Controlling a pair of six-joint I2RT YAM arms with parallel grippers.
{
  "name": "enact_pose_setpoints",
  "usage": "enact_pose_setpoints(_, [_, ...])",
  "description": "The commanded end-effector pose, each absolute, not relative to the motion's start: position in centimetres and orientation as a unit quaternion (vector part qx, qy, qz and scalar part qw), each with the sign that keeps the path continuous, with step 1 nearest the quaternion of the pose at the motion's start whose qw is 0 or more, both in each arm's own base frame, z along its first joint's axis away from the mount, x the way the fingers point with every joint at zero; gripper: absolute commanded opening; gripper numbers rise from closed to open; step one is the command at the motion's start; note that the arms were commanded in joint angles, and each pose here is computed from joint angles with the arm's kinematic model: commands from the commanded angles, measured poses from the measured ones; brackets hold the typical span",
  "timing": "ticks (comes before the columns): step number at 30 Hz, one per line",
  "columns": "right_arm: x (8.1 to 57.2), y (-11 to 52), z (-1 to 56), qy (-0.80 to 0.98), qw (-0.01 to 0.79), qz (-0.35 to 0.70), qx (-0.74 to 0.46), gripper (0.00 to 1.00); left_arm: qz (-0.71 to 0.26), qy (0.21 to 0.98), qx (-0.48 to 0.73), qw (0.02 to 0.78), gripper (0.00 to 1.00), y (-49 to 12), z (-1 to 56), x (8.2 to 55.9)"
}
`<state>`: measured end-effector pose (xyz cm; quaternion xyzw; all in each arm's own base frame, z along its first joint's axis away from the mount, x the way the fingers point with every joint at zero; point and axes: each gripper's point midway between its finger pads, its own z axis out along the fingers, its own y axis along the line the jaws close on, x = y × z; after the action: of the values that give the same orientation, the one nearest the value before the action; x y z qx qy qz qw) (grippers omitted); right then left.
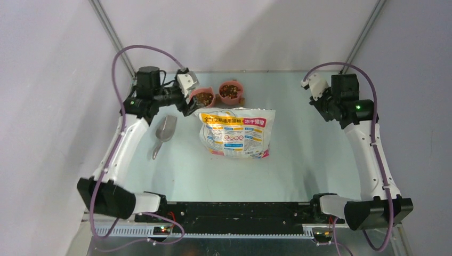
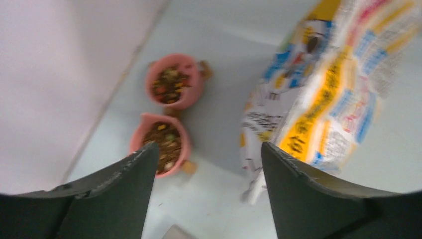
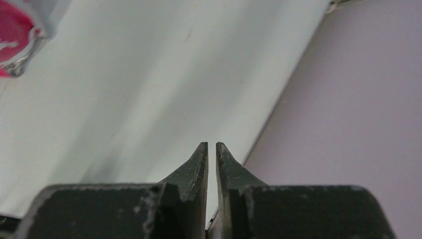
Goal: Serve the pet food
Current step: Close the pet food bag at the center of the board, then reset both arms
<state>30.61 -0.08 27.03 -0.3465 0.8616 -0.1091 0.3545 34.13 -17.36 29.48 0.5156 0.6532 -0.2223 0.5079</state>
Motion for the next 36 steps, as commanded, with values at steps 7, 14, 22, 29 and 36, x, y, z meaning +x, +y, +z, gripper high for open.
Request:
enact_pose_setpoints(7, [34.4,0.6,36.3,0.824,0.555,-0.066,-0.092,0.24,-0.069,0.715,0.129,0.684,0.99,-7.6,37.8,35.0])
enact_pose_setpoints(14, [32.1,3.1,33.2,0.851,0.52,0.06,0.044,0.13,-0.106,0.802,-0.103,0.579,1.0,-4.4,31.6,29.1])
enact_pose_setpoints(22, [24.2,4.2,28.6,0.862,0.477,0.125,0.115,0.34,-0.134,0.821,-0.19,0.521,1.0,-3.4,24.6,20.7])
enact_pose_setpoints(29, [18.5,2.0,26.9,0.849,0.496,0.095,0.159,0.96,-0.171,0.782,-0.201,0.564,1.0,-2.8,23.6,15.6])
enact_pose_setpoints(36, [15.3,2.1,29.1,0.805,0.554,0.127,0.168,0.99,-0.173,0.781,-0.2,0.566,1.0,-2.4,24.6,12.7])
